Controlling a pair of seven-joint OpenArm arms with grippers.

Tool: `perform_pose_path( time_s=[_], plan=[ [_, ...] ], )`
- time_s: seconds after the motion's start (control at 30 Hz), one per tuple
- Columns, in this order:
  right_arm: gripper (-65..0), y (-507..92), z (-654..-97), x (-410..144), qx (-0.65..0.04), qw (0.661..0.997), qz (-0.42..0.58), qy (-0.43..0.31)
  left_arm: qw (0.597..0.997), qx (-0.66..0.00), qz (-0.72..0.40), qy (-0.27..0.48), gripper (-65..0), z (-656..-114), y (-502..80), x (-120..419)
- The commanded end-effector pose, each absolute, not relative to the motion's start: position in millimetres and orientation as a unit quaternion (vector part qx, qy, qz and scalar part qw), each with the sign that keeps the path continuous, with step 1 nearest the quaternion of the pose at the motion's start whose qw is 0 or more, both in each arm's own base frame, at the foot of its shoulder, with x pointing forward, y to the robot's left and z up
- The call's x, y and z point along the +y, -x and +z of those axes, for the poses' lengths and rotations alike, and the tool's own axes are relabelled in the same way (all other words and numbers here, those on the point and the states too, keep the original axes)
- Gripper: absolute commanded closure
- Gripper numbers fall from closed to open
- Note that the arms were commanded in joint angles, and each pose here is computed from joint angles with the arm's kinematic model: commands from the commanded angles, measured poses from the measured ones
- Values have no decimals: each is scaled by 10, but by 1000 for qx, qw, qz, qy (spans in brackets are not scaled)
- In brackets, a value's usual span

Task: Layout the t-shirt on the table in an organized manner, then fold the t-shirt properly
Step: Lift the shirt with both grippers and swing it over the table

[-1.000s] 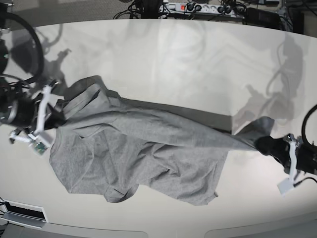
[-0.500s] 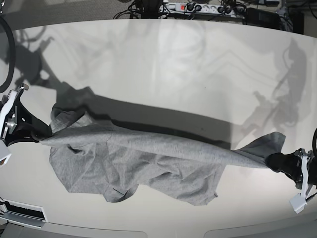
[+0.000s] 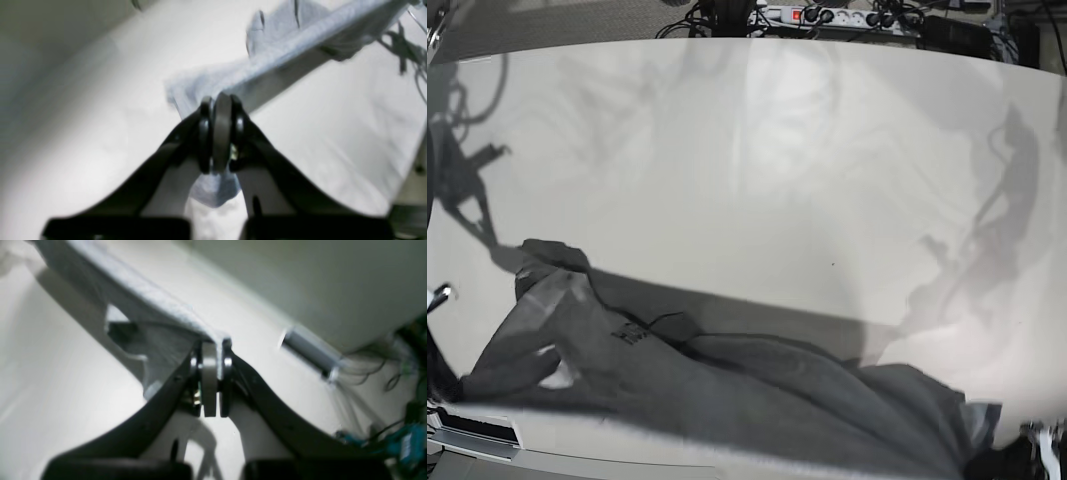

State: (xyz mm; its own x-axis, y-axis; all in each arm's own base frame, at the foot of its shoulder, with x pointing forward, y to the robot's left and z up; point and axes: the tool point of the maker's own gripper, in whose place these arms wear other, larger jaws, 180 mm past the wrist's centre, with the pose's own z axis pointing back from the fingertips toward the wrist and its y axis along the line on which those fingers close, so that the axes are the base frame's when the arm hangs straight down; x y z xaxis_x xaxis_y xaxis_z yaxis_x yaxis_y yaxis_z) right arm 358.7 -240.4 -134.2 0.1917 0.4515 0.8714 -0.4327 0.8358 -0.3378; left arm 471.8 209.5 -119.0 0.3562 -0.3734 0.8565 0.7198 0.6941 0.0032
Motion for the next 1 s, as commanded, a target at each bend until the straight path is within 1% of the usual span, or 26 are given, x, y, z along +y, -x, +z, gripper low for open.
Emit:
perform_pose_path(
  time_s=[0.0, 0.13, 0.2, 0.3, 0.4, 0.47, 0.57, 0.73, 0.77, 0.8, 0.83, 0.87, 0.97],
  plan=[
    [0, -3633, -1018, -2427, -602, 743, 292, 25, 768, -508, -347, 177, 0, -690, -4816, 2093],
    [0, -3703, -471, -2554, -639, 705, 299, 73, 721, -571, -374, 120, 0, 51, -4985, 1980],
    [0, -3700, -157, -2635, -656, 683, 303, 103, 721, -567, -382, 111, 0, 11, -5030, 1897],
    [0, -3649, 256, -2767, -676, 658, 298, 145, 721, -563, -385, 125, 0, -34, -5073, 1764],
    [0, -3589, 446, -2872, -679, 653, 292, 165, 735, -540, -381, 150, 0, -164, -5110, 1628],
    [0, -3556, 381, -2852, -664, 665, 304, 153, 745, -516, -384, 176, 0, -257, -5073, 1530],
    [0, -3531, 122, -2811, -628, 693, 328, 133, 763, -480, -386, 198, 0, -404, -5019, 1503],
    [0, -3429, -545, -2714, -545, 753, 360, 74, 791, -418, -374, 244, 0, -630, -4886, 1579],
    [0, -3386, -682, -2687, -527, 765, 365, 58, 793, -405, -373, 262, 0, -661, -4840, 1568],
    [0, -3337, -812, -2653, -509, 775, 371, 41, 787, -406, -367, 286, 0, -642, -4825, 1533],
    [0, -3282, -931, -2617, -492, 784, 377, 23, 793, -399, -361, 286, 0, -700, -4835, 1556],
    [0, -3222, -1046, -2579, -475, 792, 383, 5, 800, -391, -353, 288, 0, -751, -4844, 1565],
    [0, -3065, -1269, -2388, -455, 796, 394, -66, 819, -366, -335, 290, 0, -868, -4848, 1525]
  ],
)
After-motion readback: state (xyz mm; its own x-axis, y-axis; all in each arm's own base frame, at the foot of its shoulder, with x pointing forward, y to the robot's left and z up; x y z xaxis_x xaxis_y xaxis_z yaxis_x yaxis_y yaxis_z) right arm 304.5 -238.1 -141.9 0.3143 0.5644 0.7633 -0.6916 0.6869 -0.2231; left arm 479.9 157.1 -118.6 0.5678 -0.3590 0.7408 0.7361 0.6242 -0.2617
